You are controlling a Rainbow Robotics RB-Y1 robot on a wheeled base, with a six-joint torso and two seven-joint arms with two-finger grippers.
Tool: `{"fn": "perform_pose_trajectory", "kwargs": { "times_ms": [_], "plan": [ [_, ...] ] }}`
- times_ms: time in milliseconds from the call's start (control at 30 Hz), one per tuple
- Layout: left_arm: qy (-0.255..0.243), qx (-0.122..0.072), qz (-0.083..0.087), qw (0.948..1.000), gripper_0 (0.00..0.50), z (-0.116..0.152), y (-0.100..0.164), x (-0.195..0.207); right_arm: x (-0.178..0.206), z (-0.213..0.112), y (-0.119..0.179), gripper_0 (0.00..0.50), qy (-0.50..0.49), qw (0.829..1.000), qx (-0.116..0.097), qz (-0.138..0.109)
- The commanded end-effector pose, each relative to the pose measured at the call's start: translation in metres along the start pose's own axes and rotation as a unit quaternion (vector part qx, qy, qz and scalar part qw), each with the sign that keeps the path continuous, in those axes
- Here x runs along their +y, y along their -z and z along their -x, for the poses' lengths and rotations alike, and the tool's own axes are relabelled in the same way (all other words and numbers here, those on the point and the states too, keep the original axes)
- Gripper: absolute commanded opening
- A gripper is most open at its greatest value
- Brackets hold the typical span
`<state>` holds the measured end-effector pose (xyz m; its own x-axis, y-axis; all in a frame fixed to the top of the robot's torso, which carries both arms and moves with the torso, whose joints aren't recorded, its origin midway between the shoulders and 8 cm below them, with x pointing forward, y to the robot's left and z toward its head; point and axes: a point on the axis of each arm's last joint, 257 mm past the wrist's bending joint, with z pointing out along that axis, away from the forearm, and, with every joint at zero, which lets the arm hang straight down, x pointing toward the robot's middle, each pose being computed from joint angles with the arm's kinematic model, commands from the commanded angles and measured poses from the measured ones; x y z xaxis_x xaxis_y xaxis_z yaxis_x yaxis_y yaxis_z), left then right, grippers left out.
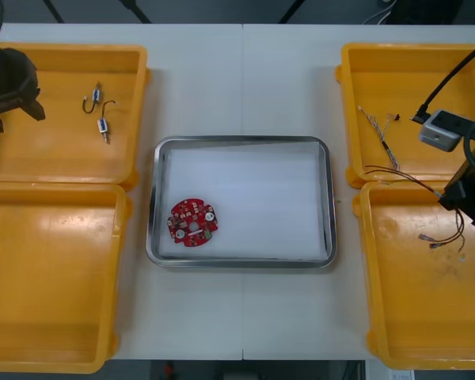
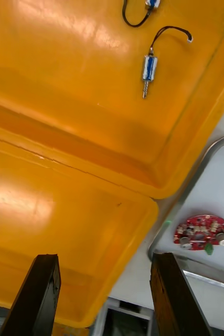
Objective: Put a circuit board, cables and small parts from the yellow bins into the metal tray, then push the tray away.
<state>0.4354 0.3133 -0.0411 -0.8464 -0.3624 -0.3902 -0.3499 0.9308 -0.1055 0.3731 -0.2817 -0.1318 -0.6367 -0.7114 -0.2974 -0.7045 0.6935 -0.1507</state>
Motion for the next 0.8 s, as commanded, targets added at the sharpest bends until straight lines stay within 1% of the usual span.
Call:
{"fn": "perform_pose_trajectory", "kwargs": {
  "times_ms": [33,133,200,267,333,367,400,500,533,567,600,633,667,700,733,800],
  "plan": [
    [0.028,-0.045,0.004,0.9986,0.500,0.046,0.033,0.029,0.009,0.031,0.008,0.000,0.062,0.998,-0.002,-0.023],
    [0.039,-0.051,0.001,0.9979,0.500,0.061,0.031,0.038,0.020,0.045,0.007,0.000,0.096,0.995,-0.003,-0.025],
    [0.043,-0.061,0.002,0.9972,0.500,0.071,0.030,0.044,0.027,0.051,0.005,0.000,0.119,0.993,-0.001,-0.026],
    [0.048,-0.073,0.006,0.9962,0.500,0.084,0.028,0.053,0.039,0.062,0.001,0.000,0.152,0.988,-0.004,-0.025],
    [0.054,-0.081,0.005,0.9952,0.500,0.094,0.026,0.059,0.048,0.068,-0.002,0.000,0.176,0.984,-0.006,-0.024],
    [0.060,-0.087,0.005,0.9944,0.500,0.101,0.025,0.063,0.054,0.074,-0.004,0.000,0.191,0.981,-0.009,-0.023],
    [0.064,-0.089,0.004,0.9940,0.500,0.104,0.024,0.064,0.058,0.076,-0.006,0.000,0.198,0.980,-0.010,-0.021],
    [0.085,-0.111,-0.006,0.9902,0.500,0.124,0.019,0.070,0.076,0.092,-0.013,0.000,0.237,0.971,-0.021,-0.014],
    [0.088,-0.114,-0.007,0.9895,0.500,0.127,0.018,0.072,0.079,0.095,-0.014,0.000,0.248,0.968,-0.022,-0.014],
    [0.092,-0.124,-0.012,0.9880,0.500,0.135,0.016,0.071,0.085,0.100,-0.017,0.000,0.267,0.963,-0.025,-0.012],
    [0.095,-0.133,-0.017,0.9863,0.500,0.142,0.014,0.071,0.090,0.104,-0.019,0.000,0.286,0.958,-0.025,-0.011],
    [0.096,-0.137,-0.020,0.9857,0.500,0.145,0.012,0.070,0.092,0.105,-0.022,0.000,0.293,0.956,-0.024,-0.009],
    [0.098,-0.148,-0.026,0.9837,0.500,0.153,0.011,0.068,0.096,0.110,-0.025,0.000,0.312,0.950,-0.025,-0.008],
    [0.101,-0.156,-0.033,0.9821,0.500,0.159,0.006,0.065,0.101,0.113,-0.029,0.000,0.332,0.943,-0.023,-0.007],
    [0.101,-0.160,-0.037,0.9812,0.500,0.162,0.005,0.063,0.103,0.115,-0.030,0.000,0.340,0.940,-0.024,-0.007],
    [0.102,-0.182,-0.043,0.9770,0.500,0.176,0.001,0.061,0.110,0.123,-0.039,0.000,0.370,0.929,-0.026,-0.009]
  ]
}}
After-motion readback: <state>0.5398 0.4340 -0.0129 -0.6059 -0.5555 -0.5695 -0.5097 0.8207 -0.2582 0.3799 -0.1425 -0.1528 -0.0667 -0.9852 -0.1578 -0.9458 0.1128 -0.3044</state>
